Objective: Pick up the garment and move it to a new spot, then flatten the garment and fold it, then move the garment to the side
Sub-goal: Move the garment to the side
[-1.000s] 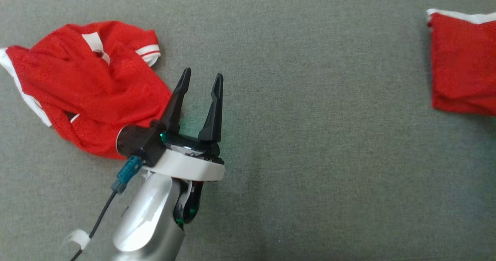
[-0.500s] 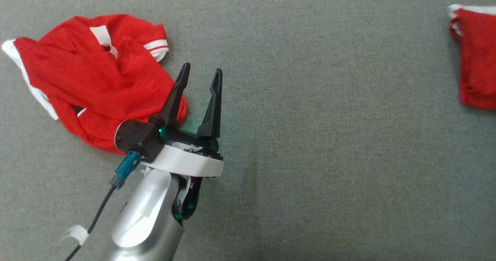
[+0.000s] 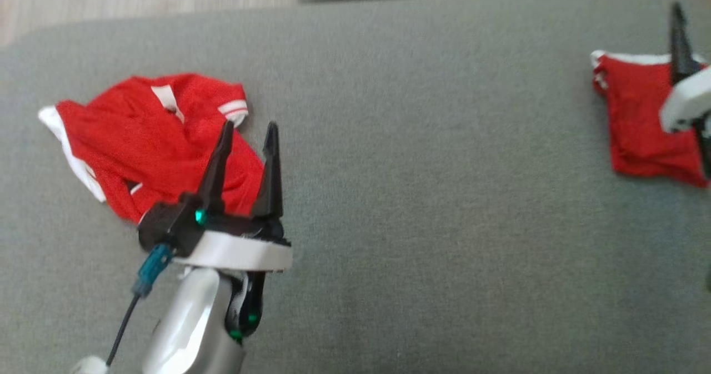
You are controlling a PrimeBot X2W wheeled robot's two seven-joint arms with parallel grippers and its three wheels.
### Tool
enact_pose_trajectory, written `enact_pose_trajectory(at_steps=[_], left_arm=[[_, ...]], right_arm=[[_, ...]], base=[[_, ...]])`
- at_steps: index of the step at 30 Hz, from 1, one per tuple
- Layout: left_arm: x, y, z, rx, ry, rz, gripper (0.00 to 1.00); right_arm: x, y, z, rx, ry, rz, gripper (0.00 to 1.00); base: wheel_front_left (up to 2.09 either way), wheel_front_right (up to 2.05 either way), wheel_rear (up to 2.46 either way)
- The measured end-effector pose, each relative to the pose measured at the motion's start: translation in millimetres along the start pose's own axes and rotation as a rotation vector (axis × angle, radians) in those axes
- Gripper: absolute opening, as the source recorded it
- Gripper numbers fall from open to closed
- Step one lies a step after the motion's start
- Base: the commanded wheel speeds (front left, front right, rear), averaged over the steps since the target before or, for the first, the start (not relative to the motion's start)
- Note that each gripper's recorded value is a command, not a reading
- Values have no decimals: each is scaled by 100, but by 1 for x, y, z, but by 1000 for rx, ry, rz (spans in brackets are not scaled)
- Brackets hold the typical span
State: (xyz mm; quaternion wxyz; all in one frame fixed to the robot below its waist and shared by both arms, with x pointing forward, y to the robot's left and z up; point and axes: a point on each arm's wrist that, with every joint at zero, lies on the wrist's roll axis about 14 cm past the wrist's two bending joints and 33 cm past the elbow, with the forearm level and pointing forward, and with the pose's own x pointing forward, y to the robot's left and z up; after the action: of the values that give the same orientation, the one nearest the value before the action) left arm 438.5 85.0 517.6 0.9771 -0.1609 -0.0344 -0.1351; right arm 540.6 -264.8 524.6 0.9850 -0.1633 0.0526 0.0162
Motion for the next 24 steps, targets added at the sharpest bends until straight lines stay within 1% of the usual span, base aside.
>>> enact_pose_trajectory(at_steps=[3, 6, 9, 11, 13, 15, 21, 24], left_arm=[[-11, 1, 10, 15, -23, 14, 100], [-21, 2, 19, 25, -46, 26, 100], [-32, 4, 24, 24, -58, 41, 100], [-39, 6, 24, 26, -59, 50, 100], [-46, 7, 24, 30, -57, 55, 100], [-51, 7, 22, 28, -53, 59, 100], [-62, 12, 14, 31, -25, 73, 100], [-66, 15, 9, 29, -12, 85, 100]], right_arm=[[-8, 12, 37, 60, -110, 10, 100], [-20, 24, 68, 143, -207, 22, 100], [-36, 40, 89, 244, -285, 37, 100], [-48, 54, 93, 320, -313, 47, 100], [-60, 68, 89, 392, -319, 56, 100], [-73, 81, 77, 445, -303, 62, 100], [-108, 98, 15, 528, -178, 50, 100], [-124, 108, -10, 581, -123, 52, 100]], base=[[0, 0, 0], [0, 0, 0], [0, 0, 0], [0, 0, 0], [0, 0, 0], [0, 0, 0], [0, 0, 0], [0, 0, 0]])
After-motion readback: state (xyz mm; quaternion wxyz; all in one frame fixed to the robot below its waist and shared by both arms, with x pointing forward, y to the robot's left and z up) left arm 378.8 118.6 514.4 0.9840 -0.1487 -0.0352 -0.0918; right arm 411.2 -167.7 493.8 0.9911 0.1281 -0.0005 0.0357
